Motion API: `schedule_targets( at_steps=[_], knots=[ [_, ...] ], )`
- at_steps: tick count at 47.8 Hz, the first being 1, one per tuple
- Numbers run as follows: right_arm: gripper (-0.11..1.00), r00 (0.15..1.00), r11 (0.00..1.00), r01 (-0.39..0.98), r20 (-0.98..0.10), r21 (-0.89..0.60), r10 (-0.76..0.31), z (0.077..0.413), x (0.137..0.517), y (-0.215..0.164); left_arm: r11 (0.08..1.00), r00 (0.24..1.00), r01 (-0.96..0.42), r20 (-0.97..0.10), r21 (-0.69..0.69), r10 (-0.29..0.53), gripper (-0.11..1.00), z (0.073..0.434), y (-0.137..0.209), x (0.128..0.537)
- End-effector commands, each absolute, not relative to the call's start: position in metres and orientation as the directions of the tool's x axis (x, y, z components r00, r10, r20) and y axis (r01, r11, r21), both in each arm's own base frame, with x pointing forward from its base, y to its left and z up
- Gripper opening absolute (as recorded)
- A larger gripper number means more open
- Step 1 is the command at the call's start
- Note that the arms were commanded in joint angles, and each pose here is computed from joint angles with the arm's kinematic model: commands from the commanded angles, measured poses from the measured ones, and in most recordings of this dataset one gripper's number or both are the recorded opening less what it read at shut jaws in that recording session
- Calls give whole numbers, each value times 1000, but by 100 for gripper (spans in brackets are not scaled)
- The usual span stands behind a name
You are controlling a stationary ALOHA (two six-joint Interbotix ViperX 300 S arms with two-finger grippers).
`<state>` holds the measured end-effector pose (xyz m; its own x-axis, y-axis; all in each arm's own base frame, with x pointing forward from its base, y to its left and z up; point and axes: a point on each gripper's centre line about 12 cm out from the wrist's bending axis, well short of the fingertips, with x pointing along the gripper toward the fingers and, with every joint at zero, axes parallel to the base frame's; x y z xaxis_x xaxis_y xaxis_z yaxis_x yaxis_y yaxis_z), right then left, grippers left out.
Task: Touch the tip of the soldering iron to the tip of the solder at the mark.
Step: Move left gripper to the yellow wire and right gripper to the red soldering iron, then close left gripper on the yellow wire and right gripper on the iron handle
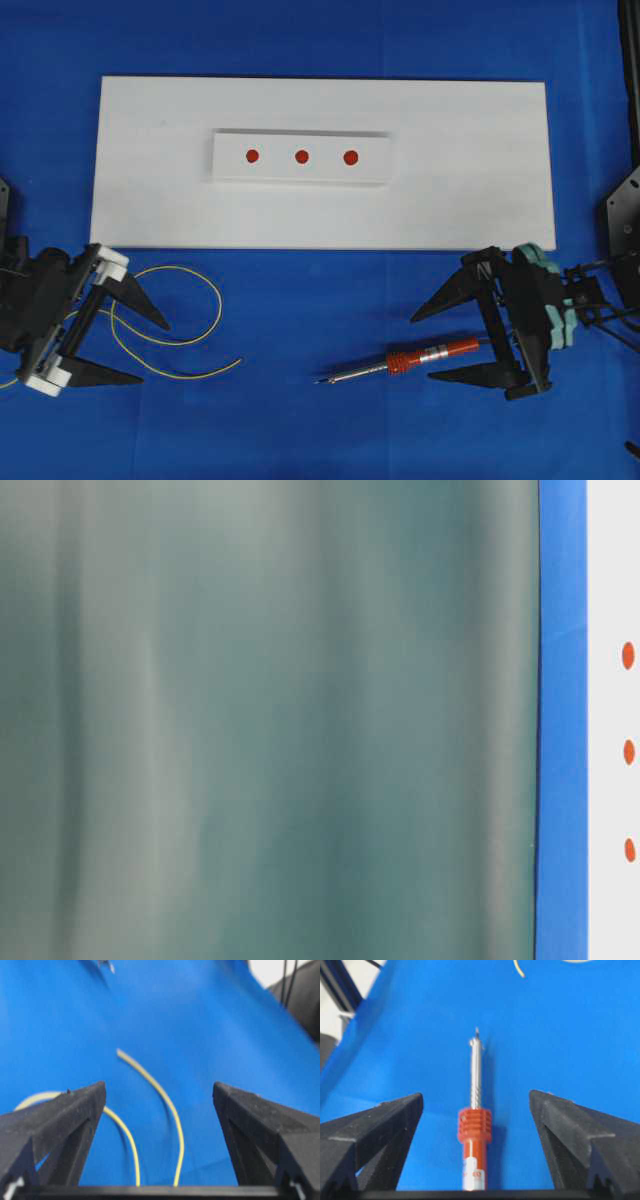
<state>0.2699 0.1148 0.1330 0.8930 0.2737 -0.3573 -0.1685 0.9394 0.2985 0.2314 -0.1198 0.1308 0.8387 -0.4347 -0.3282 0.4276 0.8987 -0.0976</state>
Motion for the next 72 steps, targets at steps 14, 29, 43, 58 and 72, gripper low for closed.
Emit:
schedule_targets(
  at_steps=[14, 29, 43, 58, 72],
  knots=[
    [85, 895, 948, -139, -374, 286, 244, 97, 272, 127, 874, 798, 472, -366, -113, -478, 80, 105, -143, 237],
    [84, 891, 958, -94, -407, 272, 203, 77, 273, 126, 877, 785, 467, -404, -112, -469, 76, 91, -145, 241],
    [74, 888, 962, -90, -417, 260, 195, 68, 274, 126, 880, 768, 463, -448, -107, -458, 68, 76, -145, 240],
    [25, 882, 964, -124, -418, 236, 216, 65, 275, 129, 873, 765, 478, -444, -94, -466, 29, 76, -147, 240],
    [6, 884, 960, -147, -404, 240, 236, 69, 279, 134, 873, 771, 476, -430, -100, -470, 3, 80, -149, 243]
  ],
)
